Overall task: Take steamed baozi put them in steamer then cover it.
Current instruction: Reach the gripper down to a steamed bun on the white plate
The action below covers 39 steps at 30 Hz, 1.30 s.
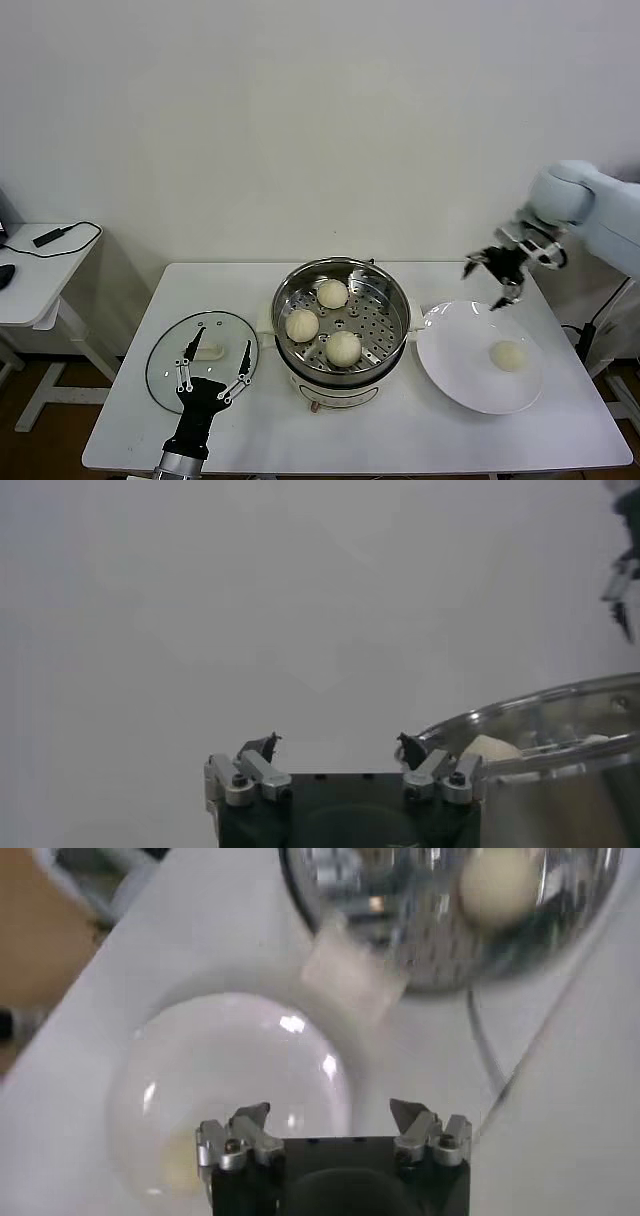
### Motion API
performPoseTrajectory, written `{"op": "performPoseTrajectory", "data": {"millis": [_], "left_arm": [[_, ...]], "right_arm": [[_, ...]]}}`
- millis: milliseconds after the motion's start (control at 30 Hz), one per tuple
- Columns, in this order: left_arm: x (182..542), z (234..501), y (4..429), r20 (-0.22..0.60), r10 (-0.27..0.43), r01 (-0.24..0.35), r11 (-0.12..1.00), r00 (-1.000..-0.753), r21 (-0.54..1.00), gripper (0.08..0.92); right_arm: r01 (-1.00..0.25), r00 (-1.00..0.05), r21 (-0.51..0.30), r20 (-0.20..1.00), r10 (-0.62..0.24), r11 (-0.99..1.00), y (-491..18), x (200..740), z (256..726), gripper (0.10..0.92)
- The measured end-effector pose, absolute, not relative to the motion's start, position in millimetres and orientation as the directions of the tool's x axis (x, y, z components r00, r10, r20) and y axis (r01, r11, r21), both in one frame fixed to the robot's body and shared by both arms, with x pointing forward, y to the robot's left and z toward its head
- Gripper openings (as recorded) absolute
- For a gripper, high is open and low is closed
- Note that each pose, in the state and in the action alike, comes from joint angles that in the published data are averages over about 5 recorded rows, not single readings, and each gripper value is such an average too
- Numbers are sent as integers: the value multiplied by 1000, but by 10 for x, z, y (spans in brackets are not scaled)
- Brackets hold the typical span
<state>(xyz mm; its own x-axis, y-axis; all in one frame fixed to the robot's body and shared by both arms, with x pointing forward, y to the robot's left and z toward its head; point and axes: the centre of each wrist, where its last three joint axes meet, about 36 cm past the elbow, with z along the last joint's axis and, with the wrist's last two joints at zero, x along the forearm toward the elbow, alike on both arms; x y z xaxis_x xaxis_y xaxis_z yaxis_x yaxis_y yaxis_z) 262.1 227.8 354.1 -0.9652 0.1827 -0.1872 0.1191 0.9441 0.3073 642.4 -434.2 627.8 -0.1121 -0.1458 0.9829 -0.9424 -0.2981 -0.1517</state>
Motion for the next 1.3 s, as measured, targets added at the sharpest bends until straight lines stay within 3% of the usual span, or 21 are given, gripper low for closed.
{"op": "performPoseTrajectory", "data": {"millis": [367, 1000, 1300], "left_arm": [[2607, 3535, 2295, -181, 176, 113, 944, -968, 310, 823], [2591, 3484, 2302, -171, 168, 109, 944, -971, 312, 823], [2574, 3470, 2289, -171, 166, 106, 944, -971, 311, 823]], "right_arm": [[-991, -86, -98, 989, -124, -94, -4988, 6228, 5441, 823], [-996, -87, -88, 990, -107, -6, -5106, 6125, 4668, 822], [-995, -98, -98, 989, -111, 2, -5072, 6137, 4601, 708]]}}
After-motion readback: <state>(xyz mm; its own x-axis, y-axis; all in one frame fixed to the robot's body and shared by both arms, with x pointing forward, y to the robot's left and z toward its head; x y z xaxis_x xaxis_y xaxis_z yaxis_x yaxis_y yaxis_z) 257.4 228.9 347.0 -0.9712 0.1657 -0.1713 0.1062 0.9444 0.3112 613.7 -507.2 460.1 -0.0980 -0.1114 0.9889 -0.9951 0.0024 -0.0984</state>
